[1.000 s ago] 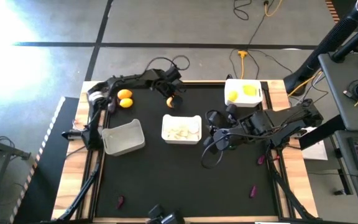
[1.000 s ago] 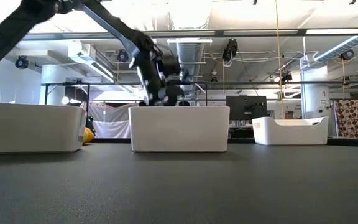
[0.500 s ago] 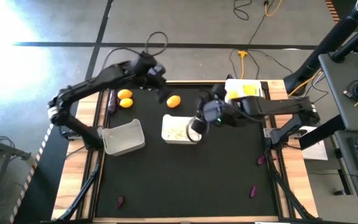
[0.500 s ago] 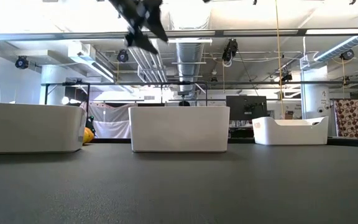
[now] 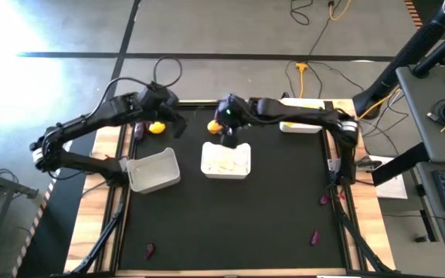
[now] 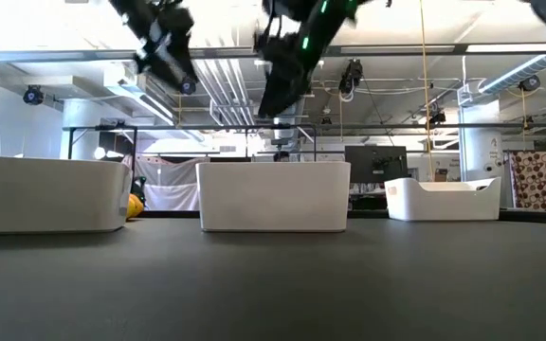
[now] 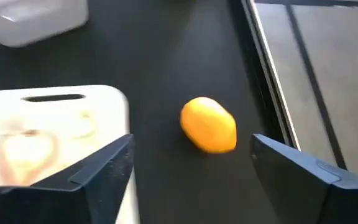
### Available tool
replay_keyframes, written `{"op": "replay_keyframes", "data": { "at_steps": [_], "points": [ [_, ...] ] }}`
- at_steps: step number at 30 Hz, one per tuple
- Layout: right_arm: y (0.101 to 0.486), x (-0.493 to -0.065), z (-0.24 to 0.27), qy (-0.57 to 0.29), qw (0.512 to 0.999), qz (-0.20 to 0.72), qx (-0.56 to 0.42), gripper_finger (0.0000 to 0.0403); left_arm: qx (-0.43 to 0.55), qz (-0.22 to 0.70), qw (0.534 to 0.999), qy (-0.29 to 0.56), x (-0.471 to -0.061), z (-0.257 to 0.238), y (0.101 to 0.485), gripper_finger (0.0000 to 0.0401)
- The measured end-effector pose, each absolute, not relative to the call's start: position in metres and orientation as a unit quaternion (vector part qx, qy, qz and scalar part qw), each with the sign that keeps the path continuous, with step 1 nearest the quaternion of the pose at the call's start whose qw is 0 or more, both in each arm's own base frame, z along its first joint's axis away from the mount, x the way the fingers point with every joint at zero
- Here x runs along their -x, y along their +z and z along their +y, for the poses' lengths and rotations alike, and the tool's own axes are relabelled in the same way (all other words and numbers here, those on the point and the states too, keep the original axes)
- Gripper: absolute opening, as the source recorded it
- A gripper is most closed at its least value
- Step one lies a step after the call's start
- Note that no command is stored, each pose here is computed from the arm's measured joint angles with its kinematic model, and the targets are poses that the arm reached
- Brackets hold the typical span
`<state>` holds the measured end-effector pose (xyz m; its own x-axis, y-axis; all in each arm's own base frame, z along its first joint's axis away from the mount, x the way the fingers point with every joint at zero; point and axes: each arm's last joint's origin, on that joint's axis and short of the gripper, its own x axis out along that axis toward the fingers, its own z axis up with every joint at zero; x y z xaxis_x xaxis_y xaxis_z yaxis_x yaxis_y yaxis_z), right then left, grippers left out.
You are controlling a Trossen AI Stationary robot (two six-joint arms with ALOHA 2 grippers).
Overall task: Sort produce into baskets
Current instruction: Put the yellow lemon into the top white bin
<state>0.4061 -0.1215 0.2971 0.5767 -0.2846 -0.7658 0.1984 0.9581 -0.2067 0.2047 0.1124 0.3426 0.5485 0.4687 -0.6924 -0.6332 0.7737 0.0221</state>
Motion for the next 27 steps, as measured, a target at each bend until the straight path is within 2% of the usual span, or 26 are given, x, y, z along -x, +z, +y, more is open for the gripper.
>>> {"op": "replay_keyframes", "data": {
  "at_steps": [5, 11, 19, 27],
  "points": [
    [0.252, -0.42, -0.168, -0.07, 0.89, 0.446, 0.07, 0.0338, 0.162, 0.361, 0.826, 0.402, -0.182, 0.124, 0.317, 0.0309],
    [0.203, -0.432, -0.2, -0.042, 0.88, 0.457, 0.122, 0.0335, 0.233, 0.396, 0.772, 0.439, -0.17, 0.143, 0.277, 0.0309],
    [0.178, -0.436, -0.21, -0.025, 0.876, 0.463, 0.132, 0.0327, 0.276, 0.435, 0.716, 0.47, -0.169, 0.181, 0.25, 0.0309],
    [0.156, -0.441, -0.215, 0.003, 0.885, 0.453, 0.111, 0.0325, 0.269, 0.472, 0.711, 0.446, -0.18, 0.207, 0.239, 0.0309]
  ]
}}
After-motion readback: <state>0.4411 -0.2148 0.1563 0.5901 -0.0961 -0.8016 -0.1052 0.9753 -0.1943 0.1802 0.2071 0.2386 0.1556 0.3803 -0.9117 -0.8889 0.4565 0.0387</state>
